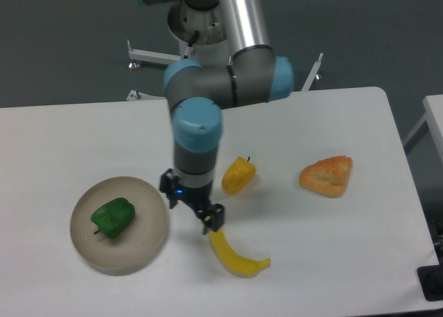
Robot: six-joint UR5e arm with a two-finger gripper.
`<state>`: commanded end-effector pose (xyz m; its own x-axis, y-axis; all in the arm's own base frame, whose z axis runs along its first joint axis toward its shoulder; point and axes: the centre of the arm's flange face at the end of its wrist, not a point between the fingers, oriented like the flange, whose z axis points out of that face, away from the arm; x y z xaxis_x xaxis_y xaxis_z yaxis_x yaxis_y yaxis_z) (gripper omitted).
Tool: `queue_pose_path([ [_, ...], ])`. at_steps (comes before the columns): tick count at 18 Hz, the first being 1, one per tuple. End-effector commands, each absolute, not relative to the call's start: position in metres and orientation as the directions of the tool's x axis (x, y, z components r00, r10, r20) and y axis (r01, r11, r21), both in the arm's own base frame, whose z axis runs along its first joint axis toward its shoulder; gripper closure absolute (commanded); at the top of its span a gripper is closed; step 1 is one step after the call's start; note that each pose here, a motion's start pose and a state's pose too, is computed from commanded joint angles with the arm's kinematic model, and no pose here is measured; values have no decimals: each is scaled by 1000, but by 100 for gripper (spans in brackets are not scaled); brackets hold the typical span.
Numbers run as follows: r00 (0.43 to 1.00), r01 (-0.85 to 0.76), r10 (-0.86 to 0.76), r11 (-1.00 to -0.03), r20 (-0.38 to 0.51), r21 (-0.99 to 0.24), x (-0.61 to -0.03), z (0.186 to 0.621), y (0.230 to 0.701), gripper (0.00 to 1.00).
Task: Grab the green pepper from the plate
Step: 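Move the gripper across the table over the green pepper on the plate, then lower the gripper onto the green pepper and close it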
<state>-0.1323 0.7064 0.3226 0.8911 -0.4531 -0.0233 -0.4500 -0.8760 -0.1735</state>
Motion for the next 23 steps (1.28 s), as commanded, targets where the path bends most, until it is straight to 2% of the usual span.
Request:
queue_pose_path([
  [4, 874, -481, -486, -862, -7, -161, -99, 316, 706, 0],
  [11, 899, -433, -437, -891, -1, -137, -45, 308, 712, 0],
  [14, 917, -394, -399, -911, 19, -124, -33, 295, 714, 0],
  [23, 909, -411, -416, -906, 36, -104, -17, 277, 716, 0],
])
